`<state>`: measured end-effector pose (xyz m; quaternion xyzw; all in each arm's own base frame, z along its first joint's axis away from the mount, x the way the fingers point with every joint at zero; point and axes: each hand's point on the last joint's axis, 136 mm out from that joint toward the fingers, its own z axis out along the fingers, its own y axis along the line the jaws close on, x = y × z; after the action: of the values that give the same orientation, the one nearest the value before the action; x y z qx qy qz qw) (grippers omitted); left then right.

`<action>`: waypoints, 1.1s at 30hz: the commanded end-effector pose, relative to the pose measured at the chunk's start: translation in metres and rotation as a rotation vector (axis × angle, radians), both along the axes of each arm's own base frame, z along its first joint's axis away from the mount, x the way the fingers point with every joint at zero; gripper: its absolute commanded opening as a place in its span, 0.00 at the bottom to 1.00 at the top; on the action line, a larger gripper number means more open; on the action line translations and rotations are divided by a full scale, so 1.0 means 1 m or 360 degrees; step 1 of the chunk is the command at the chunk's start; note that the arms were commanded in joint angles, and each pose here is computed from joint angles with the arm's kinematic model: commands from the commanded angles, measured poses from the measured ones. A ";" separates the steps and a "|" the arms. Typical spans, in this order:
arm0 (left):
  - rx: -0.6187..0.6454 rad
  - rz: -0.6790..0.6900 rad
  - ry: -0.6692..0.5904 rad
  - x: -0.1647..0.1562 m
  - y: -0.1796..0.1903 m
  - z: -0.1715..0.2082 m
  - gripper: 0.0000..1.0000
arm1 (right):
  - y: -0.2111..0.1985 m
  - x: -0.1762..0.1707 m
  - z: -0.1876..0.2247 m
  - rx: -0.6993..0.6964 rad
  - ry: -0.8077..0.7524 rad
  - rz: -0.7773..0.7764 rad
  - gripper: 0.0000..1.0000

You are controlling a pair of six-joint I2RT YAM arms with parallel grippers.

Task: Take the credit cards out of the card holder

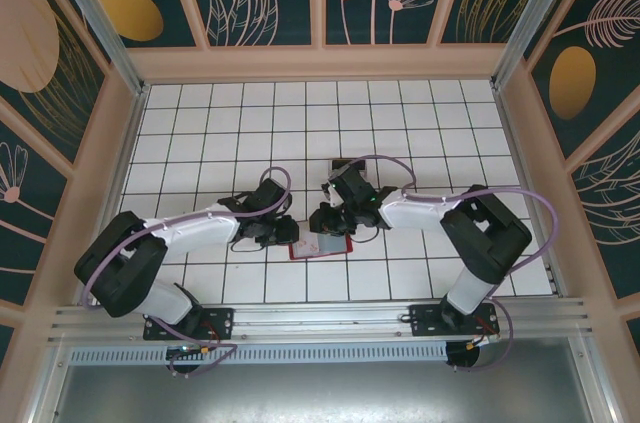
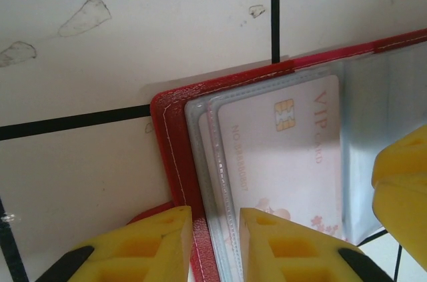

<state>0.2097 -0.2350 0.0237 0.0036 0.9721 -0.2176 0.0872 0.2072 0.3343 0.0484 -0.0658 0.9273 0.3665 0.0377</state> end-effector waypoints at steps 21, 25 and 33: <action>0.0221 -0.0044 0.0087 -0.003 0.005 -0.018 0.33 | -0.011 0.004 -0.010 -0.0109 -0.0039 -0.0038 0.17; 0.0284 -0.0056 0.0099 -0.005 0.008 -0.023 0.30 | -0.015 0.003 -0.013 -0.0117 -0.0033 -0.0054 0.17; 0.0288 -0.0070 0.0115 -0.007 0.006 -0.026 0.24 | -0.020 0.000 -0.023 -0.0121 0.0000 -0.0063 0.16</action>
<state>0.2134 -0.2408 0.0155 0.0175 0.9830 -0.1685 0.0705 0.2055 0.3180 0.0290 -0.0500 0.9409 0.3329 0.0373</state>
